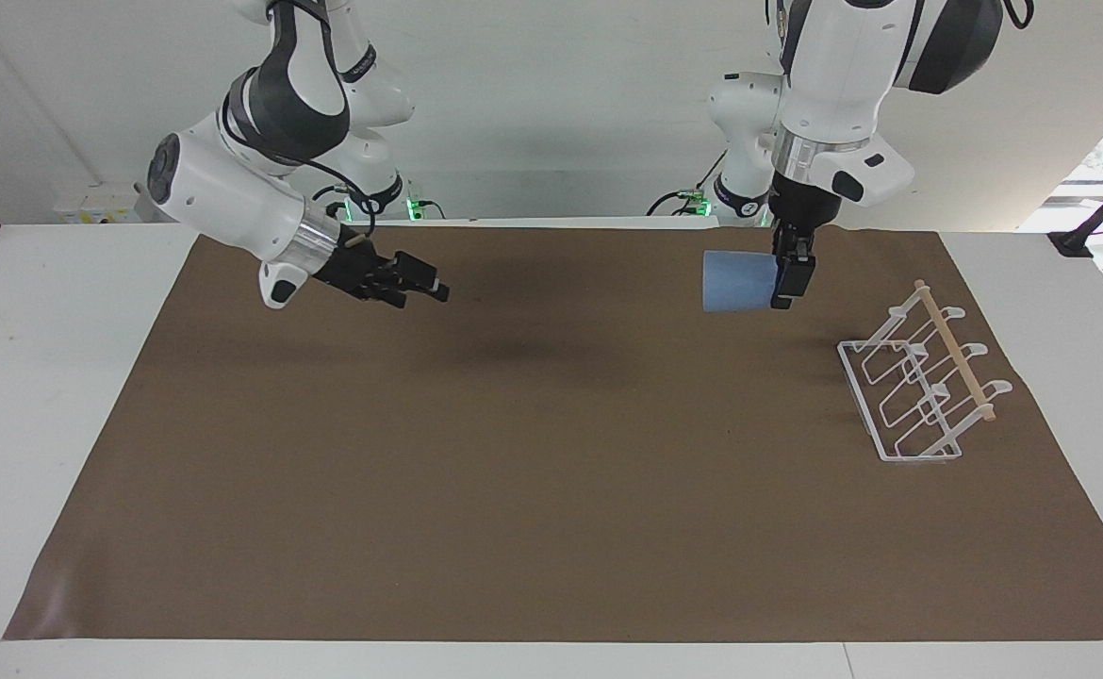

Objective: Hang cup on cup holder
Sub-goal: 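Carry the cup with the left gripper while the right gripper withdraws, then lower the cup onto the rack peg with the left gripper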

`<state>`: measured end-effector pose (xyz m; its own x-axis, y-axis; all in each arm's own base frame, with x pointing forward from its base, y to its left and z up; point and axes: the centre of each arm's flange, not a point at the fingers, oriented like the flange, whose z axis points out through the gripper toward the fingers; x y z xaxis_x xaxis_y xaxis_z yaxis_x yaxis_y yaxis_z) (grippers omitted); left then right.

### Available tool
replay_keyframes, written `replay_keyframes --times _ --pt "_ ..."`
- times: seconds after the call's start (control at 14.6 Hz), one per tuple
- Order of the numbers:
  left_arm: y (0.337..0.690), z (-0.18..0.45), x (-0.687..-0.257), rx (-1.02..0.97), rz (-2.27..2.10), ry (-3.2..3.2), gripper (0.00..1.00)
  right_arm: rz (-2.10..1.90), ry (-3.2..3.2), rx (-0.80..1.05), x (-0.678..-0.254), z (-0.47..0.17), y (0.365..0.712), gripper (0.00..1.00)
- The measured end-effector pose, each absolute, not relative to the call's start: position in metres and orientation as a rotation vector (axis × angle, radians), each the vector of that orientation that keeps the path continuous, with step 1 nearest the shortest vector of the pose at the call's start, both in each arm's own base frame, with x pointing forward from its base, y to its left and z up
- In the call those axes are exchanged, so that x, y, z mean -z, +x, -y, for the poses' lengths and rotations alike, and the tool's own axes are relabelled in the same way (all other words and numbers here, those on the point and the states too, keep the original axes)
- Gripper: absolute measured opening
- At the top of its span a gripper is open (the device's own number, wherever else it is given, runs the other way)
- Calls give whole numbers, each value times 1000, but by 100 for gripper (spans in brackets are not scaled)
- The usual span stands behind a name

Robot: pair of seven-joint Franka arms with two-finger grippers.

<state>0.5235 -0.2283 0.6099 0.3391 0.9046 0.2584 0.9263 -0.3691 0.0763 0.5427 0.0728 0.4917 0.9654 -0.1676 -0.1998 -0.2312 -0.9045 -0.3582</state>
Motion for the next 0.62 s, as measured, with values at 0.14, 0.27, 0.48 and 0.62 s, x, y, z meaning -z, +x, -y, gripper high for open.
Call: replay_keyframes --times 0.14,0.27,0.48,0.62 --pt "529 209 -586 571 1565 -2375 68 -235 -2936 -179 -497 -51 542 100" --pt "537 191 -562 745 1395 -2236 68 -181 -3102 -122 -506 -35 546 100" --pt "555 174 -527 931 1146 -2048 68 -192 -3179 -77 -538 -10 551 100" --pt "570 168 -507 1020 1012 -1938 68 -178 -3182 -79 -568 13 549 100"
